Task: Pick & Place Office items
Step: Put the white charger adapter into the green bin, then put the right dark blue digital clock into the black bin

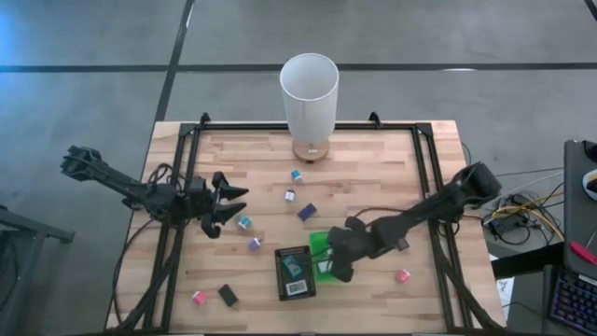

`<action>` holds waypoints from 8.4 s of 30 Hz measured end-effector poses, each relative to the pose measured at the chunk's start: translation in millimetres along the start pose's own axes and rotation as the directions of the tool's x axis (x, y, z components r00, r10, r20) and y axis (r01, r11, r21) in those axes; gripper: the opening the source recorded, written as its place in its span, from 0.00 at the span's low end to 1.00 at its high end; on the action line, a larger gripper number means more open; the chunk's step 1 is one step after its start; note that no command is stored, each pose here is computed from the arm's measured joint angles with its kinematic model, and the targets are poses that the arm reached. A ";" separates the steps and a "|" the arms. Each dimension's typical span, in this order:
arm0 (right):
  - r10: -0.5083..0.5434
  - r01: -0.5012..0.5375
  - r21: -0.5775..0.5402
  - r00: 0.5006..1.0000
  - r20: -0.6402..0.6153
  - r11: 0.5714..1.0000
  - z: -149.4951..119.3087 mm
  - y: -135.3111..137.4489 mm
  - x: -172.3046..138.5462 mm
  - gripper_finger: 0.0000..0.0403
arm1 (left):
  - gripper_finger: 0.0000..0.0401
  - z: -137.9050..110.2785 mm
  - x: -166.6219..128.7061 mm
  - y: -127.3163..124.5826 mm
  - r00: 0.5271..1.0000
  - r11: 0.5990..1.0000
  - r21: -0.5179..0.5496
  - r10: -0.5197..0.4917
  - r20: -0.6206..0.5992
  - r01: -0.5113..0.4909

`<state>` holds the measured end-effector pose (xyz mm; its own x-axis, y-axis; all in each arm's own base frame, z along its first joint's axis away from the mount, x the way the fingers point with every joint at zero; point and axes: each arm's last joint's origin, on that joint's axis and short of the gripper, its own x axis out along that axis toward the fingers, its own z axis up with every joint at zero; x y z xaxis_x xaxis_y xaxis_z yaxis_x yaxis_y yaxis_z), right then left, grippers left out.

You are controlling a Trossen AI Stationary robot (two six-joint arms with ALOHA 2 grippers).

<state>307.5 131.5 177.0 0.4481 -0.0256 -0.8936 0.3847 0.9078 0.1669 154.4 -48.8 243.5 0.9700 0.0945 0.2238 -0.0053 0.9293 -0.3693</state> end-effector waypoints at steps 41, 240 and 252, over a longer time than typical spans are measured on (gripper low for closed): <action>-0.284 0.300 -0.170 0.952 0.112 0.939 40.3 24.8 -34.2 0.88 | 0.57 -6.0 -0.2 1.9 0.998 1.000 0.008 0.018 -0.057 -0.018; -0.681 0.673 -0.103 0.721 -0.128 0.732 -49.3 -4.4 -62.6 0.35 | 0.57 -27.1 6.4 7.4 0.977 0.987 -0.035 0.153 -0.147 -0.159; -0.643 0.648 -0.178 0.761 0.093 0.741 -0.2 42.7 -69.9 0.35 | 0.57 -27.3 6.3 7.8 0.976 0.984 -0.050 0.164 -0.145 -0.173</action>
<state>292.4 172.2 246.5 0.1684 -0.6417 -0.7483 0.4312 0.7306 -0.5295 167.1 -50.7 217.4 0.9808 0.1931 0.0264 -0.1612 0.8800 -0.4468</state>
